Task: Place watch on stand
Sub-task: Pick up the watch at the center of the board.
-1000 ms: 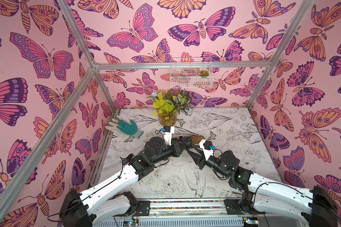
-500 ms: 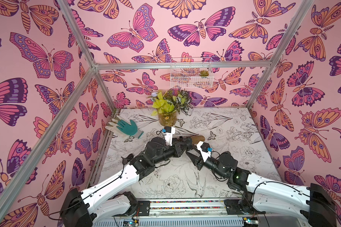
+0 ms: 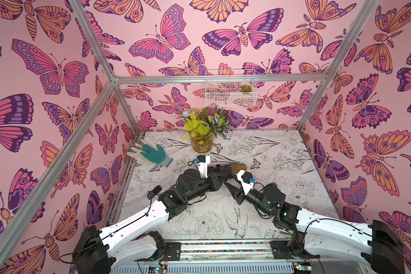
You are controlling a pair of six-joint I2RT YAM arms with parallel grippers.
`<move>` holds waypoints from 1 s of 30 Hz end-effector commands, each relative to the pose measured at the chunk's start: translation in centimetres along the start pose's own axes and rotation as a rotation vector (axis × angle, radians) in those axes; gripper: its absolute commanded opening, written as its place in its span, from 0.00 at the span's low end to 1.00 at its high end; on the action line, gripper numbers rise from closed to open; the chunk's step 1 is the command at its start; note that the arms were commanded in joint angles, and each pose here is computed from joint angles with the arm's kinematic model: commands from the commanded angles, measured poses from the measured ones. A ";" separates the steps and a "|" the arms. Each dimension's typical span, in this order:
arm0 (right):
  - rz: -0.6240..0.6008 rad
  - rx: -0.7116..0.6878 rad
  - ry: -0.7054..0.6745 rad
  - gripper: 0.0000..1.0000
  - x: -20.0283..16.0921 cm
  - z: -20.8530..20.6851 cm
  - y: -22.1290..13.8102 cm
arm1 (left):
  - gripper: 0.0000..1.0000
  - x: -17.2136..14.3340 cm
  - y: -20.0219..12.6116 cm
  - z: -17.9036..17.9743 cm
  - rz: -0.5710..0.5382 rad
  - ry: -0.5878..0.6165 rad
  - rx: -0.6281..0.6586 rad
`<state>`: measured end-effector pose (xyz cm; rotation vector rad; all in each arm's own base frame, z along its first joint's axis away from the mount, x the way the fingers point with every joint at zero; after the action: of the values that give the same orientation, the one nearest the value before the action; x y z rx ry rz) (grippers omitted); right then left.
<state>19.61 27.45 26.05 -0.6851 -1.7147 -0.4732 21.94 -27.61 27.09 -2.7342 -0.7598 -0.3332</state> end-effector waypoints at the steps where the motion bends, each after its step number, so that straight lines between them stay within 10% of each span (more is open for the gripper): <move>1: -0.039 -0.051 0.061 0.47 2.1 -1.0 0.5 | 0.00 -0.6 0.2 0.1 -0.006 -0.026 -0.022; 23: 0.020 -0.062 0.080 0.30 2.0 -1.5 -0.8 | 0.00 -0.8 0.0 1.3 -0.029 0.009 0.026; 30: 0.109 0.011 0.057 0.30 1.7 -0.9 -1.4 | 0.18 -0.8 0.1 1.4 0.024 0.197 0.139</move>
<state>19.29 26.48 26.19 -0.7588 -1.6292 -0.4034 21.41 -28.03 26.86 -2.6715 -0.7393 -0.4240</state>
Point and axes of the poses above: each gripper's point midway between its finger pads, its own y axis out along the fingers, its own z axis along the line the jaws close on, x = y × z, the point moved 3 cm from there along -y, back along the fingers, and after that the axes turned 15 degrees about -y, right-handed, at the moved point
